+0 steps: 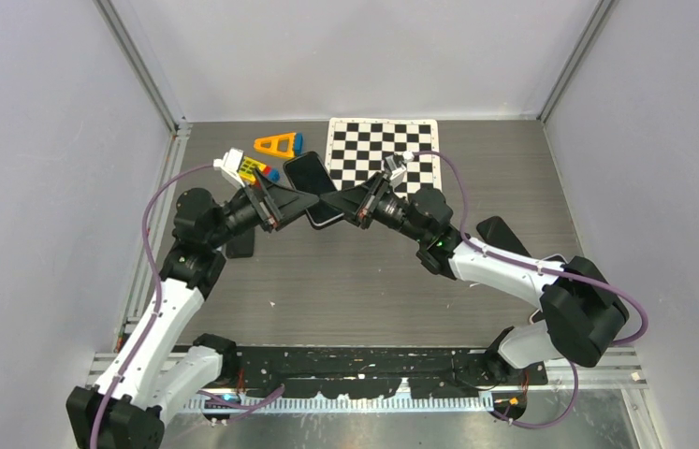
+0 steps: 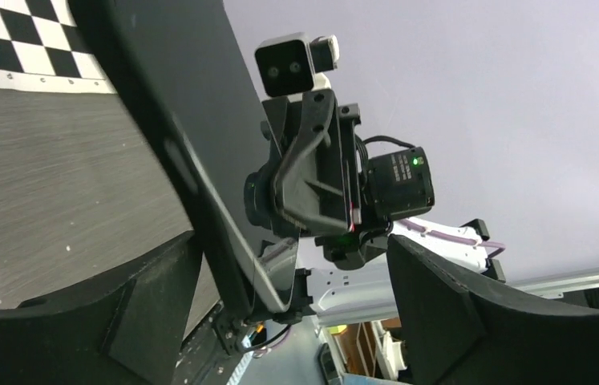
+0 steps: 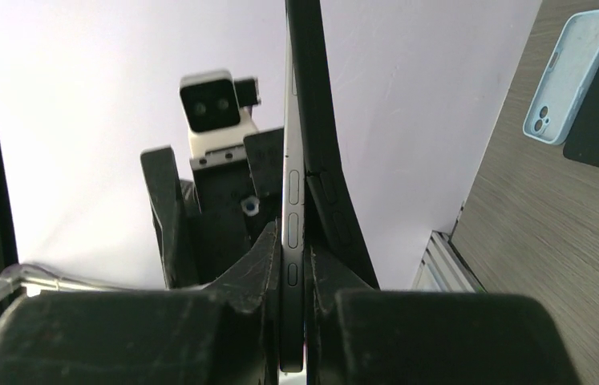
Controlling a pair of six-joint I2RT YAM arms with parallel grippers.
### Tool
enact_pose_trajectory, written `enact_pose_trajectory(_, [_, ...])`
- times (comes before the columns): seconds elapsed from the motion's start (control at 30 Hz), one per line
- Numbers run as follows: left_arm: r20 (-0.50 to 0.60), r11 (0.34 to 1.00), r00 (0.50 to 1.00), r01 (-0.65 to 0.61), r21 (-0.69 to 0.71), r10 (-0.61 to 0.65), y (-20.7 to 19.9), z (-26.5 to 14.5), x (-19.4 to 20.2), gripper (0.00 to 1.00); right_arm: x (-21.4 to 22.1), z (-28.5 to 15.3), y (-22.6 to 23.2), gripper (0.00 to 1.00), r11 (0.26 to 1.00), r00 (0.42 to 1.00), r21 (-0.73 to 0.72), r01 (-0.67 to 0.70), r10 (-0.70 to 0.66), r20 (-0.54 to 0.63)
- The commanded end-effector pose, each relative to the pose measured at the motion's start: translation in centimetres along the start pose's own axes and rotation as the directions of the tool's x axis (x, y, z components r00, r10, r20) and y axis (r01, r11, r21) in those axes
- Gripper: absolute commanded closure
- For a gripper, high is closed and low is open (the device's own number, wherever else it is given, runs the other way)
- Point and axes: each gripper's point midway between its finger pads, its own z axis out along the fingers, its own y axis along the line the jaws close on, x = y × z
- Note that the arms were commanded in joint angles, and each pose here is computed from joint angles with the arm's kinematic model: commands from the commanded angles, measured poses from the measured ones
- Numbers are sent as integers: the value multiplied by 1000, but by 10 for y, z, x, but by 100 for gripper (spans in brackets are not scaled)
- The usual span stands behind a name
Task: Take the phone out of the phone case
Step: Remove the phone case from the phone.
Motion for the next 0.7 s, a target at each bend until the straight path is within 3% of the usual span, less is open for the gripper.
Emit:
enact_pose_trajectory(0.0, [-16,994,995,-103,-37,102,8,-11,10,11,-25,-4,50,99,989,992,-140,-48,64,111])
enact_pose_trajectory(0.17, [-18,991,993,-120,-57,119,24,-14,17,11,-29,-5,48,99,983,981,-127,-133,149,126])
enact_pose_trajectory(0.5, [-23,990,990,-140,-14,140,26,-8,17,39,-26,-1,45,99,953,956,-139,-269,281,80])
enact_pose_trajectory(0.67, [-15,992,992,-127,-8,127,23,-6,14,38,-25,1,44,99,949,954,-141,-283,294,65])
